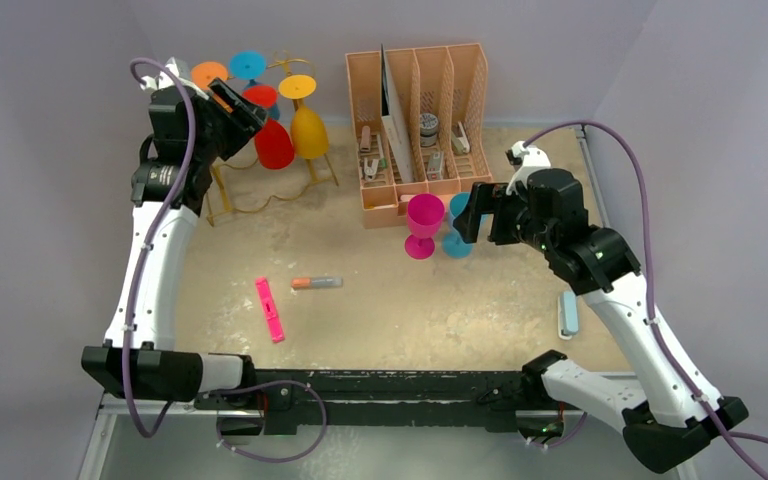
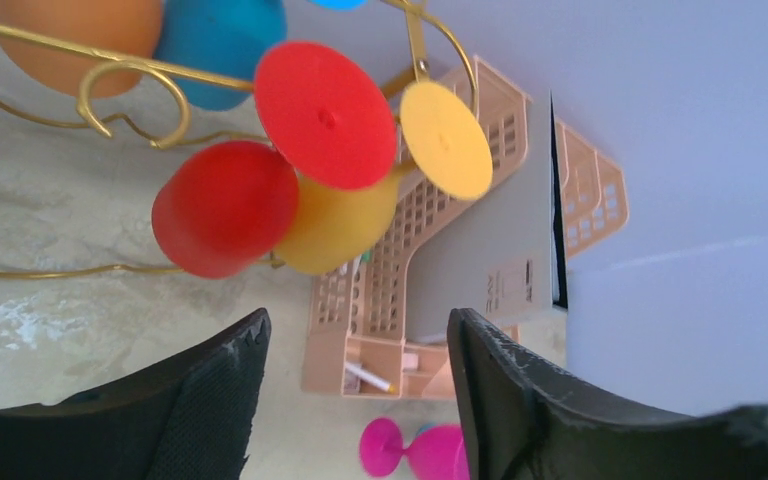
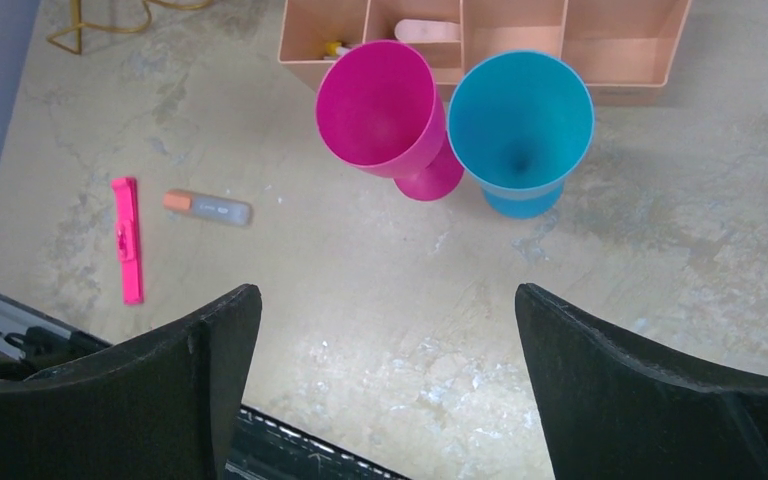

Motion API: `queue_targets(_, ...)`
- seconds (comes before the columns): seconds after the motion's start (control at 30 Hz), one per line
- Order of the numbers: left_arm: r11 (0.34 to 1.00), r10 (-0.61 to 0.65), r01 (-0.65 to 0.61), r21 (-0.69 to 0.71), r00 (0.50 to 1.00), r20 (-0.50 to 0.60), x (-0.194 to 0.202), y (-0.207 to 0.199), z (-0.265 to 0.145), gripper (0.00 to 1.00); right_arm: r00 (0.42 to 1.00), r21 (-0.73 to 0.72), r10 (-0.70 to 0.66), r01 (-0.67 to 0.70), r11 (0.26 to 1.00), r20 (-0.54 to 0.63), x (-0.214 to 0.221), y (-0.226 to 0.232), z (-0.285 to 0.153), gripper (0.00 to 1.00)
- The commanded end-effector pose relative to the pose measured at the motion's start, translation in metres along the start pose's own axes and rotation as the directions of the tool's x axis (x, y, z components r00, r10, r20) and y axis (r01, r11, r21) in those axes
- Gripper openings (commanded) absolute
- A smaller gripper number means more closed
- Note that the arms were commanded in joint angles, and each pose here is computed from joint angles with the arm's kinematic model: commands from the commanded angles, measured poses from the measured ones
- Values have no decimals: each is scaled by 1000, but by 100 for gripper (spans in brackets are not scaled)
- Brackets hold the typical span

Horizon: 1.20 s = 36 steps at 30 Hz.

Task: Take the wine glass off the wine glass rack
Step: Pick up the wine glass from the wine rack.

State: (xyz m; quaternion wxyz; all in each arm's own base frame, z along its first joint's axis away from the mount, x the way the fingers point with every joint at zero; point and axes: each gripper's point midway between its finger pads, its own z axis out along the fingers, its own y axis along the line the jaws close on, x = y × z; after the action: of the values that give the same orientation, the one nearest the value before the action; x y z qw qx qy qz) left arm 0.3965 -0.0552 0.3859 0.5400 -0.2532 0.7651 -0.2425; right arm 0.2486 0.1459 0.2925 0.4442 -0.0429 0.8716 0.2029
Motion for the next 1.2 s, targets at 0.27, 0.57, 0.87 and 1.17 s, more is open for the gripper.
queue_targets(0.27, 958, -269, 285, -36, 934, 237, -44, 10, 34, 53, 998, -16, -57, 57, 998, -18, -3, 2, -17, 99)
queue_targets(0.57, 926, -350, 371, -64, 912, 214, -37, 14, 54, 48, 998, -16, -50, 49, 999, -35, 1, 2, -17, 99)
queue_targets(0.87, 899, -399, 431, -73, 877, 266, -43, 19, 58, 48, 998, -17, -58, 58, 998, -38, 0, 3, -15, 99)
queue_targets(1.17, 866, -468, 497, -44, 840, 274, -43, 16, 65, 43, 997, 7, -70, 70, 997, -41, 3, -3, -16, 99)
